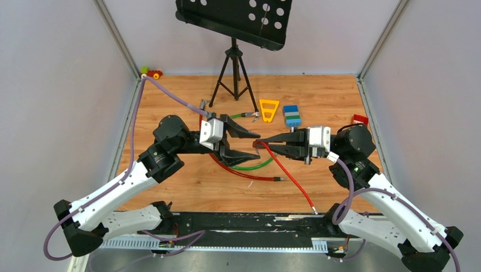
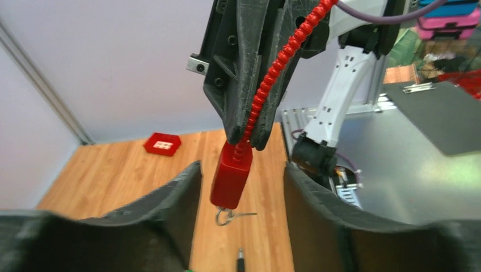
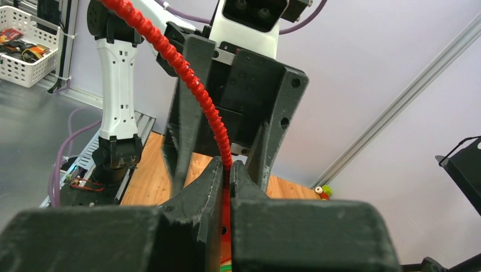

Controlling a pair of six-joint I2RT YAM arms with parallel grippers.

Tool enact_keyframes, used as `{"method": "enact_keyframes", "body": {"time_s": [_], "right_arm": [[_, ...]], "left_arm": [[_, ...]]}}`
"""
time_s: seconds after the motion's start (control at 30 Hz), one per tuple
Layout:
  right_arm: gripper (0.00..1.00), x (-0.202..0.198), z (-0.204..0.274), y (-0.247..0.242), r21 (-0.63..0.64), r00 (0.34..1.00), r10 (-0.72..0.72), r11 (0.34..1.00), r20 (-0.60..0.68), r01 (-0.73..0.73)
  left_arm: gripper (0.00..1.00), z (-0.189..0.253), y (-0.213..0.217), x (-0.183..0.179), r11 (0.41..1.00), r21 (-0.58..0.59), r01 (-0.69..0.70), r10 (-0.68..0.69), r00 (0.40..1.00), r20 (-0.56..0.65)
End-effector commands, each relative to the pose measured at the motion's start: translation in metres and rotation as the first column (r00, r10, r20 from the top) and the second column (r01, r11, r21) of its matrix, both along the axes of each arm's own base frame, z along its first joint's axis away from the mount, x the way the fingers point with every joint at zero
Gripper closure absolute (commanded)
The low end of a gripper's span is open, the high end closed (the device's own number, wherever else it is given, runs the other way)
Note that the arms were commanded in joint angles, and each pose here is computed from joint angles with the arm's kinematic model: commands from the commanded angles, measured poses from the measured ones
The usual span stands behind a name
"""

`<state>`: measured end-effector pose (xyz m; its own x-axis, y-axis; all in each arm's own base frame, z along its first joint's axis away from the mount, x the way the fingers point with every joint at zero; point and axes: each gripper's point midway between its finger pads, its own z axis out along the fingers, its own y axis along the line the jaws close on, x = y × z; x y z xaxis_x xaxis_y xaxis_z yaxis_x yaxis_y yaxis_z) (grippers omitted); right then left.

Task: Lock with the key
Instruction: Lock the lock.

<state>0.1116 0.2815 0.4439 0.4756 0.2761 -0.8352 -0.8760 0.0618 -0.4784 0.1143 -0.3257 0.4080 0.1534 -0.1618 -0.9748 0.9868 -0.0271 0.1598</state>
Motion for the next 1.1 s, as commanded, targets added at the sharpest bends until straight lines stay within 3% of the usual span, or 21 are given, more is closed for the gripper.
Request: {"method": "enact_keyframes", "body": {"time_s": [0.0,0.07,0.17,0.37,0.67,1.07], "right_arm": [[1.0,-0.011,0.028,-0.005,0.072,0.997,0.029,0.997,0.069,-0.034],[1.0,-0.011,0.027,-0.004,0.073,0.998,0.035,0.997,0.061,-0.039],[1.0,-0.014,0.027,-0.004,0.08,0.997,0.049,0.995,0.061,-0.054],[1.0,-0.016,0.024,-0.004,0.071,0.997,0.061,0.995,0.05,-0.065],[1.0,-0.011,0.007,0.002,0.014,0.998,0.069,0.997,-0.008,-0.069],[1.0,-0.001,0.004,0.003,0.03,0.998,0.027,0.999,-0.048,-0.026]], "left_arm": [[0.26,0.015,0.001,-0.006,0.999,-0.028,0.033,-0.032,0.999,0.01],[0.11,0.014,0.0,-0.008,0.999,-0.027,0.044,-0.044,0.999,0.006],[0.07,0.013,-0.002,-0.011,0.997,-0.021,0.07,-0.07,0.998,0.001],[0.17,0.015,-0.004,-0.01,0.997,-0.026,0.077,-0.078,0.997,-0.013],[0.24,0.026,-0.002,-0.009,0.997,-0.05,0.057,-0.057,0.998,0.001],[0.38,0.019,-0.008,-0.006,0.997,-0.026,0.073,-0.073,0.997,-0.022]]}}
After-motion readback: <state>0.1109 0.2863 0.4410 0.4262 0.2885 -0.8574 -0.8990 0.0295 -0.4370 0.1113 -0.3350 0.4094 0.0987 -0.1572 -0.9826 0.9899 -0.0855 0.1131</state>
